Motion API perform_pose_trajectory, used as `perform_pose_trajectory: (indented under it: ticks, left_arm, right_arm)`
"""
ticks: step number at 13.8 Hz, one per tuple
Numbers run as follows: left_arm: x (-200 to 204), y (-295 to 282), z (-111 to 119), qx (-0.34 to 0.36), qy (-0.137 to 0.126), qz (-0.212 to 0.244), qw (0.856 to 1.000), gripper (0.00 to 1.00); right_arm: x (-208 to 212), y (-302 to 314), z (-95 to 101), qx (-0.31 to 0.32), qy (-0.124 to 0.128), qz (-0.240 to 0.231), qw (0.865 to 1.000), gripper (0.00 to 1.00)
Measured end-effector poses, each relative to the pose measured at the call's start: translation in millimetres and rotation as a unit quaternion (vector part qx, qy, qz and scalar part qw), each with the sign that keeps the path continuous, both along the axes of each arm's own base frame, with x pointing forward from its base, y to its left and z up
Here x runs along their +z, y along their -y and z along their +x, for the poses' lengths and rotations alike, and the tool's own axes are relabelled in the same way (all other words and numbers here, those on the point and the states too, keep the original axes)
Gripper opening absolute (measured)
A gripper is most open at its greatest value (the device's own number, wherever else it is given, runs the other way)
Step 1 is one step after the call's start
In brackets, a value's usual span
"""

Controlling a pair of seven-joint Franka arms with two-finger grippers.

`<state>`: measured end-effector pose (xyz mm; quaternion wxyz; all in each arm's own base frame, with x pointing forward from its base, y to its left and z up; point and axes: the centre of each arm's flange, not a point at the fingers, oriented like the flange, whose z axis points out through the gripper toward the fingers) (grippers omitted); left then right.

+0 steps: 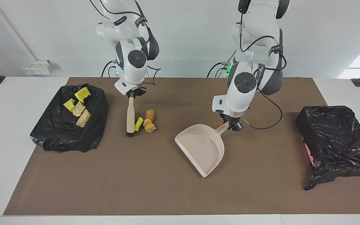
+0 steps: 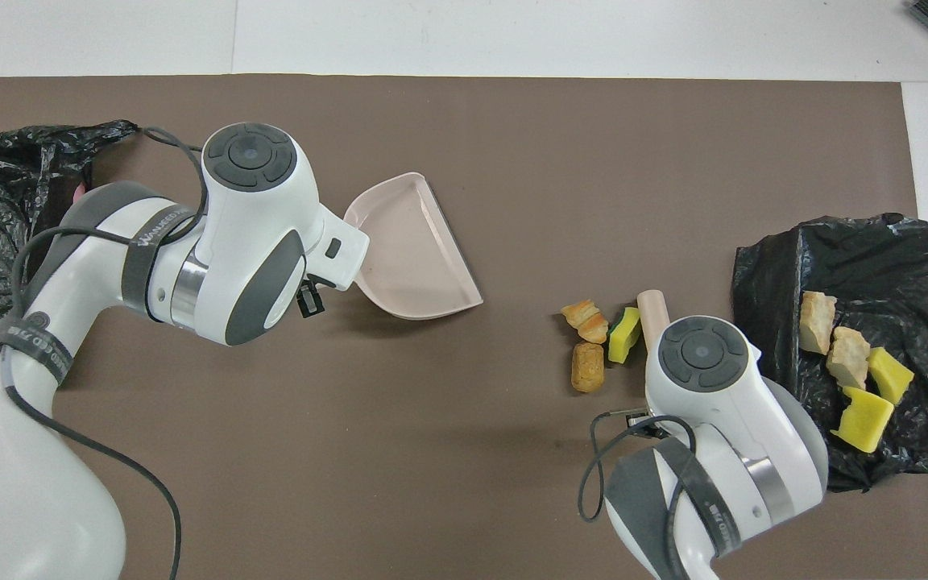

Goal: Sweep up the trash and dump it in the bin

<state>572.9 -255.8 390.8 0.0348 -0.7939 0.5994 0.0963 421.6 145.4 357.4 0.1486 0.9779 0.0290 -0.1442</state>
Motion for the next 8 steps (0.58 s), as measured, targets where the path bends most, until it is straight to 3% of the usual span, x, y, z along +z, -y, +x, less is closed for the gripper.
perform_pose_trajectory:
  ticks: [5,8]
  left_arm:
    - [-16,29,-53,-0.095,0.041,-0.001,0.995,0.31]
    - [-19,49,-79,-0.124,0.049,-0.009,0.991,0.31]
  right_arm:
    - [-3,-4,-19.0,-0.02,-0.008,0.018,1.0,0.26]
    - [-4,-15,-18.4,-0.004,0.006,0.035,0.999,0.26]
